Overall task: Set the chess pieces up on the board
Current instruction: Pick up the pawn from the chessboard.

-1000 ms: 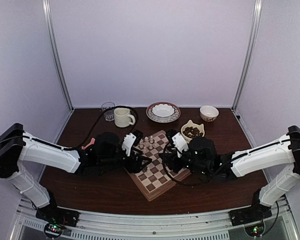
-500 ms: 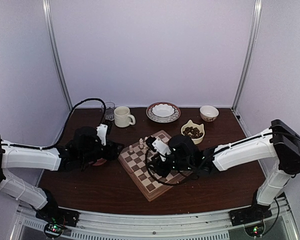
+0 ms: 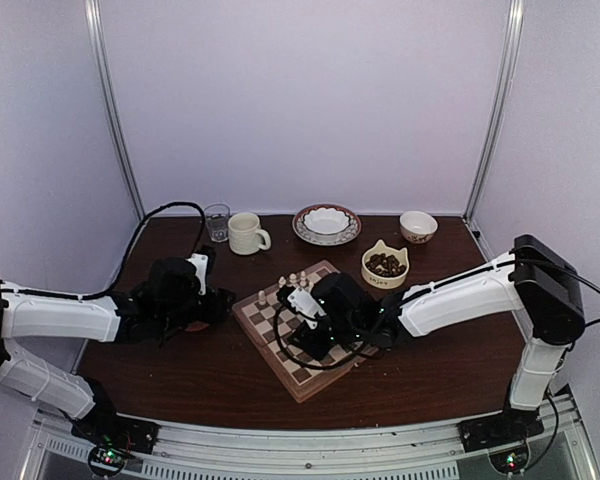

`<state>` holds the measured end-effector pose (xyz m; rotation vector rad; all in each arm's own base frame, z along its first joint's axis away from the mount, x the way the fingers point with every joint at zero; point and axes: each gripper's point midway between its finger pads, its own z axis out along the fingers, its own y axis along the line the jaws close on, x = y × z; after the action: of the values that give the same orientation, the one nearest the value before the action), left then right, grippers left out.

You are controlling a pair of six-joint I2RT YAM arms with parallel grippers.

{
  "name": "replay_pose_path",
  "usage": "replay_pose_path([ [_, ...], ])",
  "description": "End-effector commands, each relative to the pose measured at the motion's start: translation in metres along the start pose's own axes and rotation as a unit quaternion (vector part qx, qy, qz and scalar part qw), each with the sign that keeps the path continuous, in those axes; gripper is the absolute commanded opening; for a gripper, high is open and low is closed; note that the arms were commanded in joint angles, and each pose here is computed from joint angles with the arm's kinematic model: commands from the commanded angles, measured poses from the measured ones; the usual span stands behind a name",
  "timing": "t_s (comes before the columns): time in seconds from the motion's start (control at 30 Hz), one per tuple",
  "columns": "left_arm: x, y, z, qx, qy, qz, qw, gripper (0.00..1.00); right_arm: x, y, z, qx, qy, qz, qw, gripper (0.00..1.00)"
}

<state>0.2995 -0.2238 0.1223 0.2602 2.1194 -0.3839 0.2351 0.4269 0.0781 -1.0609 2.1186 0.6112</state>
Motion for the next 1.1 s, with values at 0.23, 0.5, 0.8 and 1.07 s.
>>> replay_pose_path([
  [0.23, -0.016, 0.004, -0.007, -0.014, -0.024, -0.010, 1.000, 0.63, 0.001, 0.000, 0.011, 0.008, 0.020, -0.004, 1.000, 0.27],
  [0.5, -0.017, 0.004, -0.007, -0.014, -0.023, -0.009, 1.000, 0.63, 0.007, -0.004, 0.012, 0.021, 0.034, -0.007, 0.999, 0.24],
  [0.8, -0.017, 0.004, -0.008, -0.013, -0.025, -0.007, 1.000, 0.63, 0.000, -0.009, 0.002, 0.035, 0.017, -0.007, 0.999, 0.11],
  [1.07, -0.017, 0.005, -0.009, -0.016, -0.024, -0.012, 1.000, 0.63, -0.017, -0.042, -0.025, 0.099, -0.026, 0.013, 0.995, 0.06],
])
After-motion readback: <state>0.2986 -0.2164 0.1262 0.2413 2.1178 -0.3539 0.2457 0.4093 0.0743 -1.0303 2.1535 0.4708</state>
